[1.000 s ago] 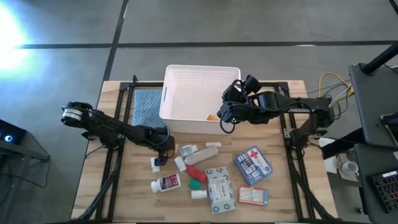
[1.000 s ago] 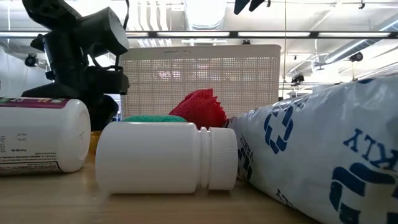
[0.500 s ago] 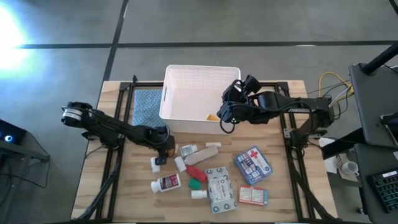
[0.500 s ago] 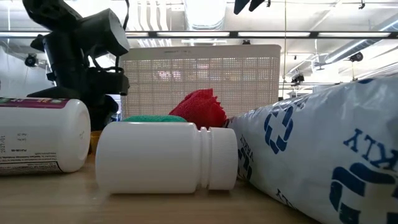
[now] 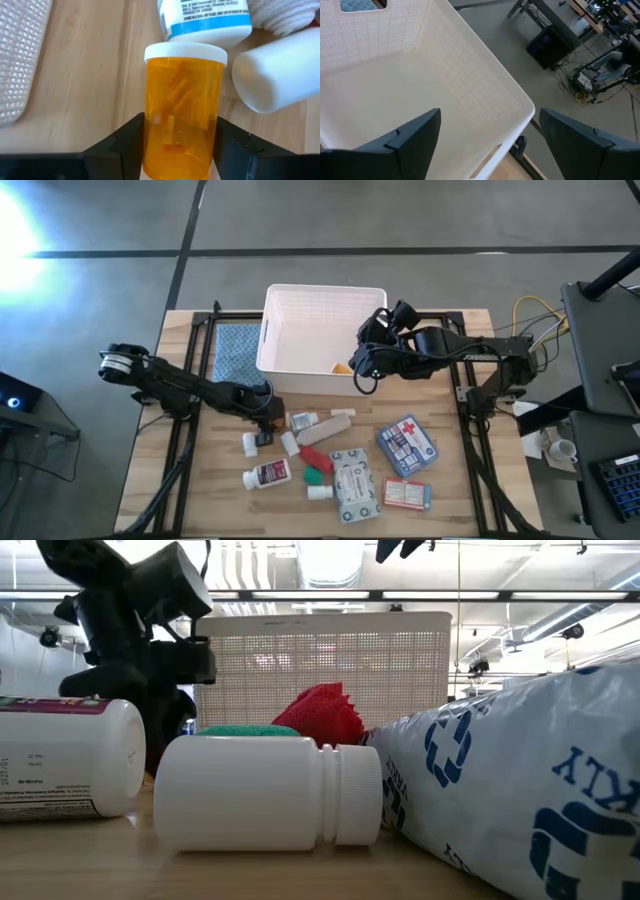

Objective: Pick & place medical supplies in basket/bin
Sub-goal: Put the orange pill bottle into the white container

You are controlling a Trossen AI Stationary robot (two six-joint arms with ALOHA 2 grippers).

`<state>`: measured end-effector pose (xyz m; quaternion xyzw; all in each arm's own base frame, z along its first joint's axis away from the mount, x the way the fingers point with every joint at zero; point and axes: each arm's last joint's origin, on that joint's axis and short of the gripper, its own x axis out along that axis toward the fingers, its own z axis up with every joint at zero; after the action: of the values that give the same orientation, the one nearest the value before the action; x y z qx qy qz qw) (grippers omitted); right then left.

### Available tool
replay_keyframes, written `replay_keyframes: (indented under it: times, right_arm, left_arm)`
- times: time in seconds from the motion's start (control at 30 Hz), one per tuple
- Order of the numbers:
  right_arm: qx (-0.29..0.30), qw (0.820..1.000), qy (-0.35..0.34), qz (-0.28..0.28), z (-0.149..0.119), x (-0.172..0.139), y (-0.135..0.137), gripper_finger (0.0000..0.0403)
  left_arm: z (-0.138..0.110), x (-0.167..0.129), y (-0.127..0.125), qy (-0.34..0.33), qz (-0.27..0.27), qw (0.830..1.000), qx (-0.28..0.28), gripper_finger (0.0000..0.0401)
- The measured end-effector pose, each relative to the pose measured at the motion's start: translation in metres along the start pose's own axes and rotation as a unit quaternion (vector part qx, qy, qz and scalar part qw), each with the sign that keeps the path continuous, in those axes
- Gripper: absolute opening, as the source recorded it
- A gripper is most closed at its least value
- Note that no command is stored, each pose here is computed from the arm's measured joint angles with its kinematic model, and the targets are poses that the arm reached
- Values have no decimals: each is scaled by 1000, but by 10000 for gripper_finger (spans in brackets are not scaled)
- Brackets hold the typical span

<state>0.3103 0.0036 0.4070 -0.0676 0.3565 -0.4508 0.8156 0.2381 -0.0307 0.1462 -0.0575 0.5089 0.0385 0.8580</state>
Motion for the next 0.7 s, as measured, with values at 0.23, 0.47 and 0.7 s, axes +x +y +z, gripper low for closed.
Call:
replay_keyframes:
  times: [0.23, 0.47, 0.7]
  right_arm:
    - [-4, 1000, 0, 0, 0, 0, 0, 327]
    - [-5, 1000, 0, 1, 0, 0, 0, 327]
    - [-19, 1000, 0, 1, 0, 0, 0, 327]
  left_arm:
    - [1, -10, -7, -19, -16, 1000, -5, 167]
    - [2, -37, -9, -55, -33, 998, -26, 155]
    - [-20, -75, -3, -21, -38, 998, -48, 154]
